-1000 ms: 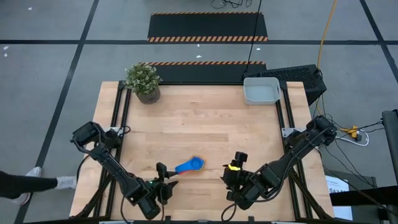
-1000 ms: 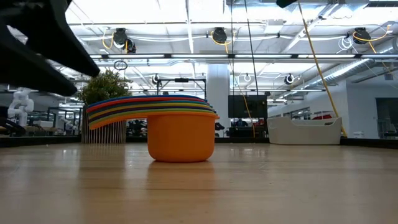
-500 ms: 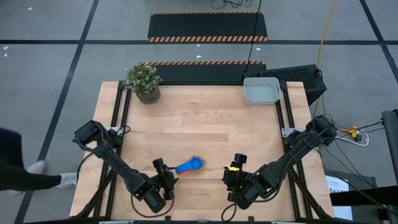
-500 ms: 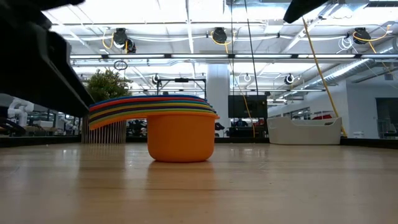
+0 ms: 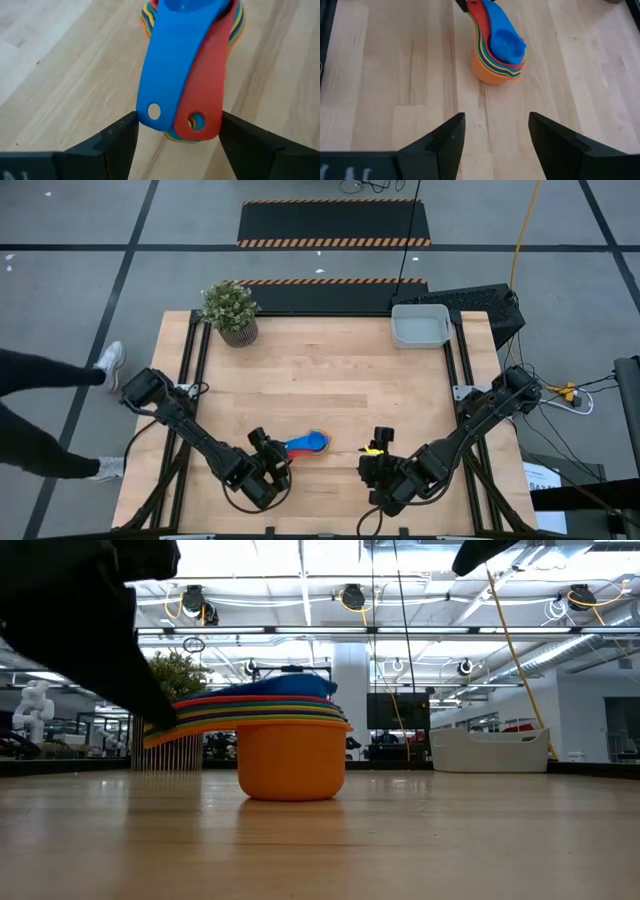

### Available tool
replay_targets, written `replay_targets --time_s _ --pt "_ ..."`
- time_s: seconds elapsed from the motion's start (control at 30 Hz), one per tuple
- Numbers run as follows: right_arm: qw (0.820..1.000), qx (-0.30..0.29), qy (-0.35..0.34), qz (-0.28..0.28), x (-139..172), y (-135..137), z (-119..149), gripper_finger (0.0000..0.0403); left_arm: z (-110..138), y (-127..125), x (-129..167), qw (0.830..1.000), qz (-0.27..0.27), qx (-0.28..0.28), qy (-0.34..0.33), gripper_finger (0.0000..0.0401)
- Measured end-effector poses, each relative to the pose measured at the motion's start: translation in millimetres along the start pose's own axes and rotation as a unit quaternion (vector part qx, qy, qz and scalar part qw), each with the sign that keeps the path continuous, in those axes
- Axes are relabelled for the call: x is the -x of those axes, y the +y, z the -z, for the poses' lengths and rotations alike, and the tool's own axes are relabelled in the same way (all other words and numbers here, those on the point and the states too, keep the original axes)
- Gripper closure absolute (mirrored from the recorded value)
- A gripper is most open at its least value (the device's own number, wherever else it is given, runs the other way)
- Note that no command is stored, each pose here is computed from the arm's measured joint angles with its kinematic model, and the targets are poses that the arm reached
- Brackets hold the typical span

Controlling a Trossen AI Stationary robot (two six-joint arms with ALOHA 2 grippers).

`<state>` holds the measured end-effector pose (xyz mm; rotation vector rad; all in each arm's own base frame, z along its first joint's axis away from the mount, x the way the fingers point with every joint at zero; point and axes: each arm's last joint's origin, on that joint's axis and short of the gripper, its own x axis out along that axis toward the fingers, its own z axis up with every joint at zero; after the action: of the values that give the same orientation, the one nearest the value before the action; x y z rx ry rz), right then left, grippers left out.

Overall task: Nest measuring cups in basket
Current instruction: Adjust the stacked measuring cup on the table

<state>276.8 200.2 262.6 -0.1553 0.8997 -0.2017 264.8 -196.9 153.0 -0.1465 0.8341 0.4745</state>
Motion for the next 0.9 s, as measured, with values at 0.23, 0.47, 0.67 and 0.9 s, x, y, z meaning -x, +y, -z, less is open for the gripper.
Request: replay_targets --time_s 0.23,0.47,0.67,0.9 --pt "1.000 0.010 0.001 0.003 -2 -2 -1 0.0193 -15 6 23 0.999 0.031 0.014 -0.018 0.0132" --pt "1.000 0.009 0.002 0.003 -2 -3 -2 0.0193 -25 11 30 0.999 0.035 0.001 -0.036 0.0132" --pt "1.000 0.009 0.002 0.003 -2 -3 -2 0.0193 -30 9 9 0.999 0.047 -0.017 -0.009 0.0132" --pt "1.000 0.009 0.006 -0.003 -2 -2 -1 0.0193 -36 8 -6 0.997 0.060 -0.046 0.000 0.0110"
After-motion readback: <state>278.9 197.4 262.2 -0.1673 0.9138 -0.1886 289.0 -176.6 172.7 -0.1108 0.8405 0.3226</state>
